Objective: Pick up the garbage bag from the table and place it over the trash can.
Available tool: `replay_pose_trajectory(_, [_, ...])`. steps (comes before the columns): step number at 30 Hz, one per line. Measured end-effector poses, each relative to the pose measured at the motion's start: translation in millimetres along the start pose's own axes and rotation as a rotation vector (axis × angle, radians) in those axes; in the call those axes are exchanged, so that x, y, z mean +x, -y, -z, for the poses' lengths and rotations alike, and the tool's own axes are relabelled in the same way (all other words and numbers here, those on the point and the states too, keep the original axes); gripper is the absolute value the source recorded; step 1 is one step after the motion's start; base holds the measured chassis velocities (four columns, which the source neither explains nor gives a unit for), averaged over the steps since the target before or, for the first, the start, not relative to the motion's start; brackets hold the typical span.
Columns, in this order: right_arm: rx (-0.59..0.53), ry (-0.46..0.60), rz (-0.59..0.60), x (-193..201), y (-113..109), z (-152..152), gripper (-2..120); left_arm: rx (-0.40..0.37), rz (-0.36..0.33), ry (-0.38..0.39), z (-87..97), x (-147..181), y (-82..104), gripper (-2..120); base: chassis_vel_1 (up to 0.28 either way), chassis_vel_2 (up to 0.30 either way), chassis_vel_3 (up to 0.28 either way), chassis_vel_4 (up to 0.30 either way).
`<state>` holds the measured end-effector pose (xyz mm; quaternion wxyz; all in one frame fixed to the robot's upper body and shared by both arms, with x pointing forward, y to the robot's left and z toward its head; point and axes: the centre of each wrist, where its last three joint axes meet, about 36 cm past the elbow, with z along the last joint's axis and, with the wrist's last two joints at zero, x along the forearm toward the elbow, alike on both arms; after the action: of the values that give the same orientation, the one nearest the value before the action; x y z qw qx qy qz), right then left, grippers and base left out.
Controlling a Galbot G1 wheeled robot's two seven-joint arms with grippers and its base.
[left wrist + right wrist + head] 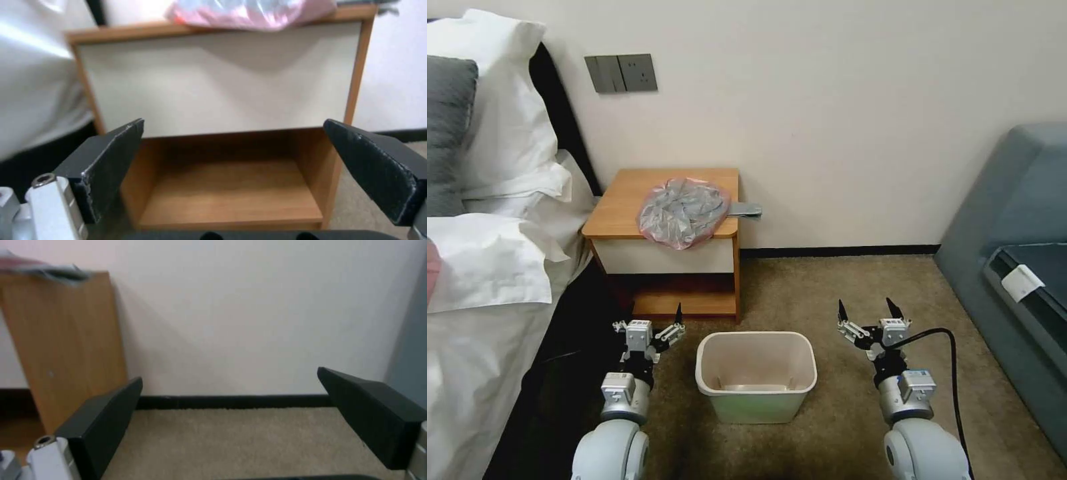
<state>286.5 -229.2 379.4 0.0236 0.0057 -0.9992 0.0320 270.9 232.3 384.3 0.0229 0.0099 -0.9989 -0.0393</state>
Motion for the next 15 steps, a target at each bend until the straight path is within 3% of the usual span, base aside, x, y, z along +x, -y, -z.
replay_pose_trajectory(5, [-0.015, 0.035, 0.002, 13.6, -1.4, 16.6, 100, -0.006, 0.023, 0.02, 13.7, 18.9, -2.0, 100, 0.0, 0.0, 0.0, 0.0])
replay_pose_trajectory(7, [-0.048, 0.089, 0.009, 36.0, -4.7, 45.3, 100, -0.02, 0.058, 0.052, 37.5, 46.5, -5.9, 100, 0.0, 0.0, 0.0, 0.0])
replay_pose_trajectory(12, [-0.075, 0.102, 0.012, 48.1, -6.6, 58.6, 100, -0.026, 0.071, 0.053, 48.2, 61.4, -7.5, 100, 0.0, 0.0, 0.0, 0.0])
replay_pose_trajectory(15, [-0.144, 0.126, 0.018, 67.2, -10.4, 82.6, 100, -0.041, 0.106, 0.074, 71.1, 83.7, -11.5, 100, 0.0, 0.0, 0.0, 0.0])
